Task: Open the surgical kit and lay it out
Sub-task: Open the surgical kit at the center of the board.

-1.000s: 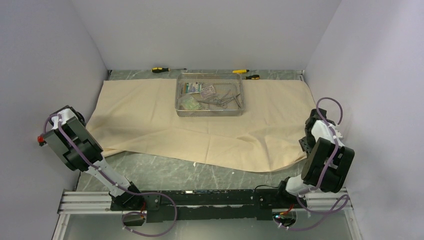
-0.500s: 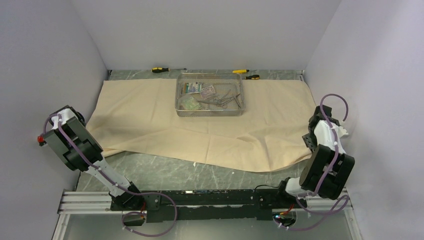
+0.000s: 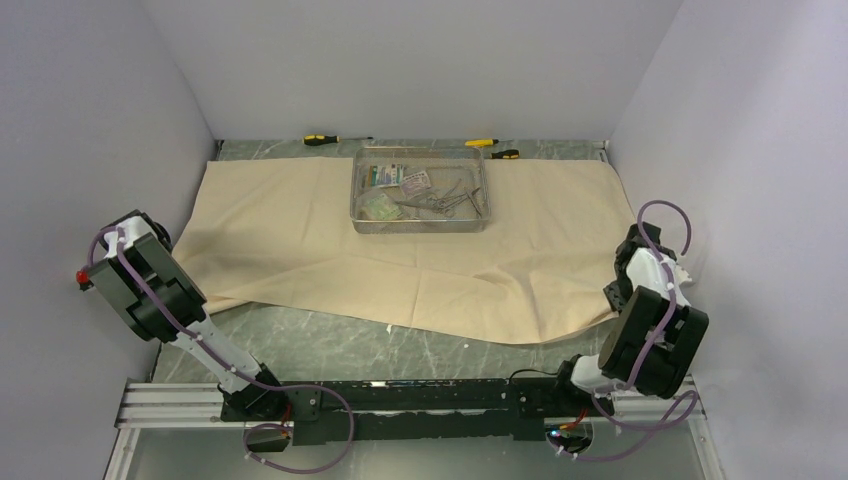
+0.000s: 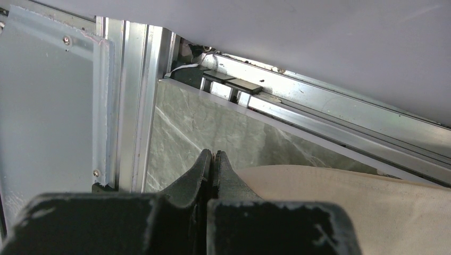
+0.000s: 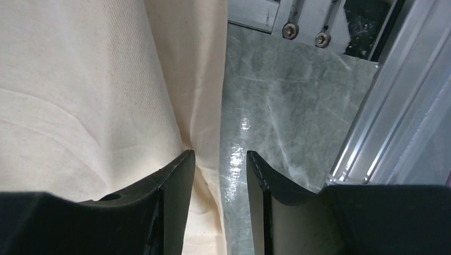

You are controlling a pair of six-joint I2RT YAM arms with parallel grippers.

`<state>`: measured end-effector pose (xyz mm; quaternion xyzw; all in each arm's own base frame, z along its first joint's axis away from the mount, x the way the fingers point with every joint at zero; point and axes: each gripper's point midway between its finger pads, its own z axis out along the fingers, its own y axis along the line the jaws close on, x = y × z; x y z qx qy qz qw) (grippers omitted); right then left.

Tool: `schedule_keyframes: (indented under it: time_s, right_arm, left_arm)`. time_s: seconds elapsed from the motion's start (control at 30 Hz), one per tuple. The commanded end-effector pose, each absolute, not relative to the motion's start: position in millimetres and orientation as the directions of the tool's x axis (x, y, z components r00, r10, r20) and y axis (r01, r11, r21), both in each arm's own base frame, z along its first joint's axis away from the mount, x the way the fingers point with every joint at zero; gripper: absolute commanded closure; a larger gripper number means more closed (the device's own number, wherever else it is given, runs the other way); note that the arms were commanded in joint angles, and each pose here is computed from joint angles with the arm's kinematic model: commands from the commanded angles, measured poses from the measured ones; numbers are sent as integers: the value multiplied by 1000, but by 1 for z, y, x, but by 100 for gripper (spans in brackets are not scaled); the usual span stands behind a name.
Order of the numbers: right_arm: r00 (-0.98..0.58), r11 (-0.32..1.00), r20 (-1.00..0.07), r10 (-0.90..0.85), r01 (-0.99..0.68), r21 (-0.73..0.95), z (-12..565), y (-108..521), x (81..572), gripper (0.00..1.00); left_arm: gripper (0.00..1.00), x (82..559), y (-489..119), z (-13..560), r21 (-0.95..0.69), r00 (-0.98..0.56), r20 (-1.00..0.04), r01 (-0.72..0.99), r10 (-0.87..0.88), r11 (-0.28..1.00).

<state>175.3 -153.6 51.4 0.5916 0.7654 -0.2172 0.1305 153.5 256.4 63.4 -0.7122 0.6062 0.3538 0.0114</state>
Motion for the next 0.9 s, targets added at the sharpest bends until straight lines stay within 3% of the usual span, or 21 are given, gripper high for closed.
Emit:
schedule_keyframes:
  time_s: [0.0, 0.2, 0.3, 0.37, 0.43, 0.47, 0.63, 0.87]
  right_arm:
    - [-259, 216, -443, 858, 965, -145, 36, -154, 185, 55]
    - [-243, 224, -472, 847, 970, -97, 26, -160, 197, 51]
    - [-240, 221, -488, 839, 970, -97, 26, -167, 203, 56]
    - [-239, 210, -488, 840, 971, -115, 26, -170, 203, 69]
    - [-242, 191, -482, 842, 970, -152, 27, -171, 196, 94]
    - [-243, 180, -481, 842, 968, -174, 28, -172, 192, 100]
    - [-238, 89, -469, 850, 944, -318, 32, -171, 156, 100]
    - [-53, -81, -435, 899, 956, -283, 47, -167, 141, 100]
  left_arm:
    - [100, 168, 274, 66, 351, 12, -566, -901, -825, -254]
    - [100, 166, 273, 68, 345, 13, -571, -903, -821, -254]
    - [100, 165, 272, 69, 343, 13, -575, -904, -818, -255]
    - [100, 164, 272, 70, 340, 16, -578, -904, -816, -259]
    - [100, 164, 271, 72, 333, 26, -581, -905, -814, -266]
    - [100, 164, 270, 72, 323, 36, -583, -906, -811, -273]
    - [100, 165, 267, 78, 271, 103, -598, -908, -795, -321]
    - [100, 166, 260, 88, 217, 181, -597, -902, -782, -374]
